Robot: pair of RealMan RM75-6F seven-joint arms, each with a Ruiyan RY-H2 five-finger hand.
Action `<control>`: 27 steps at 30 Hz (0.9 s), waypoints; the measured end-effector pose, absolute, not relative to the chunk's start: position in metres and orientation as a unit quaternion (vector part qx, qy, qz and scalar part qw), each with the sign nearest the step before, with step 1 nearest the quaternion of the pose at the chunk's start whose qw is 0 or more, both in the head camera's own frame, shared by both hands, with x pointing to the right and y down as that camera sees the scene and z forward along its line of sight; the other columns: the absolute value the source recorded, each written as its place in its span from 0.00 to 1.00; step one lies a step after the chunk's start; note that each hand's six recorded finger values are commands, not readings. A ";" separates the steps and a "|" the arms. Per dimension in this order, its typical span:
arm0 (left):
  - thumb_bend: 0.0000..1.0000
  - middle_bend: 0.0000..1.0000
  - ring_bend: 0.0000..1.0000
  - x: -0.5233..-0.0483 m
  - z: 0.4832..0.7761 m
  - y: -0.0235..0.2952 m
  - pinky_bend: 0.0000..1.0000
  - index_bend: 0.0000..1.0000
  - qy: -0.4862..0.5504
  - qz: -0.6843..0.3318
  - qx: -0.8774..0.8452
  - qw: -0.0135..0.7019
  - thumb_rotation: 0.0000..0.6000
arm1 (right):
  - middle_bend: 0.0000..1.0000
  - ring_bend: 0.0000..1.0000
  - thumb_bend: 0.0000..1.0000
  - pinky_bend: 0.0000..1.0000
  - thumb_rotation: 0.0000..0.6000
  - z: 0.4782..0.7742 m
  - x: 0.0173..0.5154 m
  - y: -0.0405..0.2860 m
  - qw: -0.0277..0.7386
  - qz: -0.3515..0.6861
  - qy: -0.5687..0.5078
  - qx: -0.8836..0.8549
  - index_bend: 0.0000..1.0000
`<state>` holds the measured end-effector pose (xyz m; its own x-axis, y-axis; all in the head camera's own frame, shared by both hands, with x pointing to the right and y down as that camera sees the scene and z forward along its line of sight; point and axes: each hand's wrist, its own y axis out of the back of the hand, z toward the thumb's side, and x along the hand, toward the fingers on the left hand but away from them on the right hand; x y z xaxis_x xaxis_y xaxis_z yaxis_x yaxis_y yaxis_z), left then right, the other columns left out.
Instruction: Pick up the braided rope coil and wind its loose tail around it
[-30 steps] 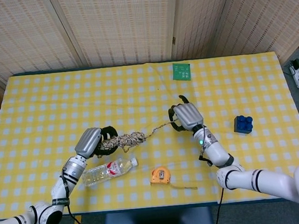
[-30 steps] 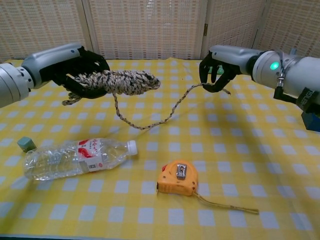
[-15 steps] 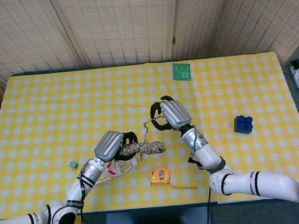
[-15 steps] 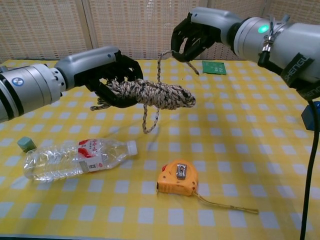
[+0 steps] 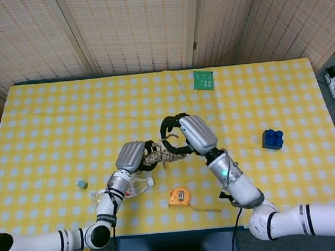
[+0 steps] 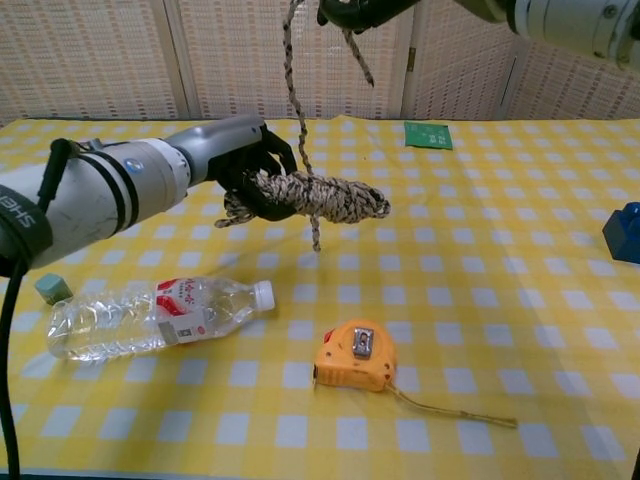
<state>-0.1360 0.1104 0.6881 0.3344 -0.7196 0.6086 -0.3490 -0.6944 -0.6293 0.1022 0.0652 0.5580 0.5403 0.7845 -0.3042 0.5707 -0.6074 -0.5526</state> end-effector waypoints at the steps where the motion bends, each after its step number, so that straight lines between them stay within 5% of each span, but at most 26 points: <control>1: 0.71 0.68 0.66 -0.136 0.689 0.108 0.71 0.68 0.349 -0.475 -0.786 0.189 1.00 | 0.47 0.45 0.54 0.33 1.00 0.555 0.104 0.066 0.196 0.265 -0.398 -0.856 0.65; 14: 0.74 0.68 0.67 -0.150 0.685 0.076 0.74 0.66 0.521 -0.443 -0.729 0.034 1.00 | 0.48 0.45 0.54 0.34 1.00 0.546 0.114 0.104 0.181 0.242 -0.362 -0.882 0.66; 27: 0.74 0.68 0.67 -0.184 0.659 0.047 0.74 0.66 0.628 -0.324 -0.694 -0.138 1.00 | 0.48 0.44 0.55 0.34 1.00 0.604 0.136 0.118 0.152 0.302 -0.329 -0.882 0.67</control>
<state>-0.1844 0.0472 0.6587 0.0010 -0.7824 0.6227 -0.9612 -0.1725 -0.2151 0.1360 0.1178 0.6042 0.6009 0.6719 -0.4330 0.4875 -0.7373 -0.4677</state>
